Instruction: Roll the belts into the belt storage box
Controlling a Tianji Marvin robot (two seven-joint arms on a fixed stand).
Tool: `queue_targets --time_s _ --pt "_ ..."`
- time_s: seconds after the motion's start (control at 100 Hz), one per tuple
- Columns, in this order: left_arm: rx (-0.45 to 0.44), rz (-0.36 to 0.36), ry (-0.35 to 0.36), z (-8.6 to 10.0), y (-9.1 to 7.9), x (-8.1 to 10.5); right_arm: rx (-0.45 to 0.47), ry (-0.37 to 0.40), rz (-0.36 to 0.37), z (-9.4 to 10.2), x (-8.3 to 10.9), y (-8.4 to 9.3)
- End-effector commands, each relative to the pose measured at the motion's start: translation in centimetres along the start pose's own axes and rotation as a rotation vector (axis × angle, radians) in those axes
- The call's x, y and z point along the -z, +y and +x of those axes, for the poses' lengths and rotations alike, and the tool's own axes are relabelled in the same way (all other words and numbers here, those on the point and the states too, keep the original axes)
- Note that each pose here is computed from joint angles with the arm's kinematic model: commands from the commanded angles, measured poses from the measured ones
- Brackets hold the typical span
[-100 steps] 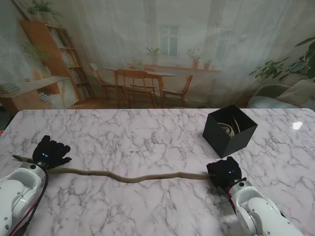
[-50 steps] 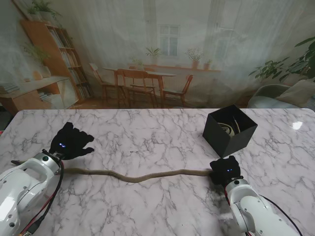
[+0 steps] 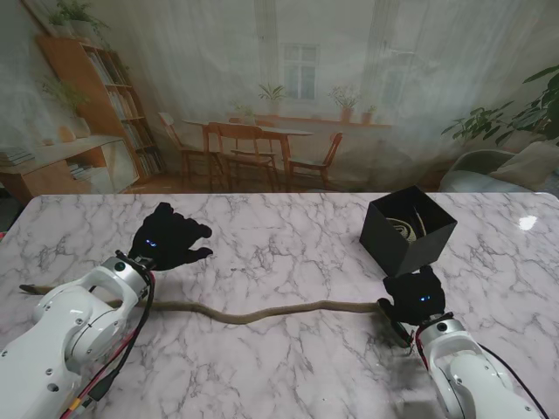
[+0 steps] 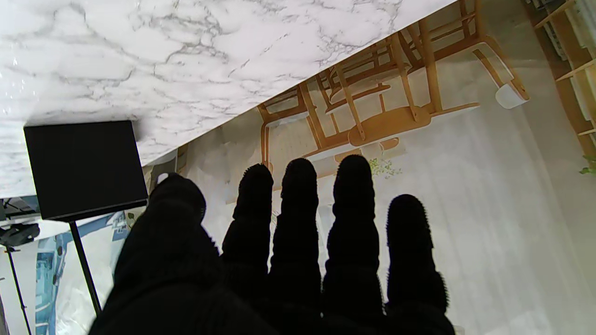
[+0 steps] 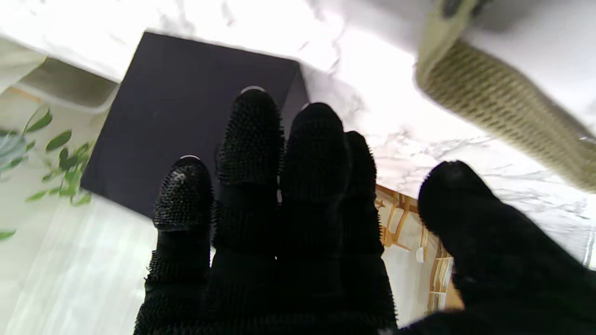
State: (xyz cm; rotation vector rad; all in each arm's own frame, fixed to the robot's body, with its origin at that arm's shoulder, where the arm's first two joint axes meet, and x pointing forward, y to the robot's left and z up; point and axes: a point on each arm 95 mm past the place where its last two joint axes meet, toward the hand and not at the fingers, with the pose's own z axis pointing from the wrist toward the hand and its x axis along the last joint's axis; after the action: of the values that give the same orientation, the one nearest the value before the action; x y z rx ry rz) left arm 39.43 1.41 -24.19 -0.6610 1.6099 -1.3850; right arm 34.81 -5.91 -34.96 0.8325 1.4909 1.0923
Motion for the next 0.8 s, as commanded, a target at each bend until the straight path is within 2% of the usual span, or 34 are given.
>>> queue_targets --time_s 0.0,0.1,0.18,0.3,0.45,0.61,0.79 --pt "0.029 0.003 -0.001 1.1 0.0 0.1 0.037 -0.006 -0.023 -0.6 0.6 0.6" --pt "0.048 0.008 -0.018 1.7 0.3 0.5 0.109 -0.023 -0.038 -2.0 1.4 1.2" --pt "0.079 0.011 -0.027 2.1 0.7 0.7 0.160 -0.039 -0.015 -3.2 2.2 1.3" --pt "0.106 0.005 -0.036 2.5 1.5 0.9 0.222 -0.052 0.042 -4.7 3.1 0.7" --pt "0.128 -0.010 -0.048 2.8 2.5 1.2 0.290 -0.061 0.075 -5.7 3.8 -0.3" --pt "0.141 -0.028 -0.059 2.7 3.2 1.5 0.336 -0.013 0.084 -6.4 4.0 -1.7" --pt "0.147 -0.019 -0.061 2.5 3.1 1.7 0.286 0.093 0.029 -6.1 3.7 -2.7"
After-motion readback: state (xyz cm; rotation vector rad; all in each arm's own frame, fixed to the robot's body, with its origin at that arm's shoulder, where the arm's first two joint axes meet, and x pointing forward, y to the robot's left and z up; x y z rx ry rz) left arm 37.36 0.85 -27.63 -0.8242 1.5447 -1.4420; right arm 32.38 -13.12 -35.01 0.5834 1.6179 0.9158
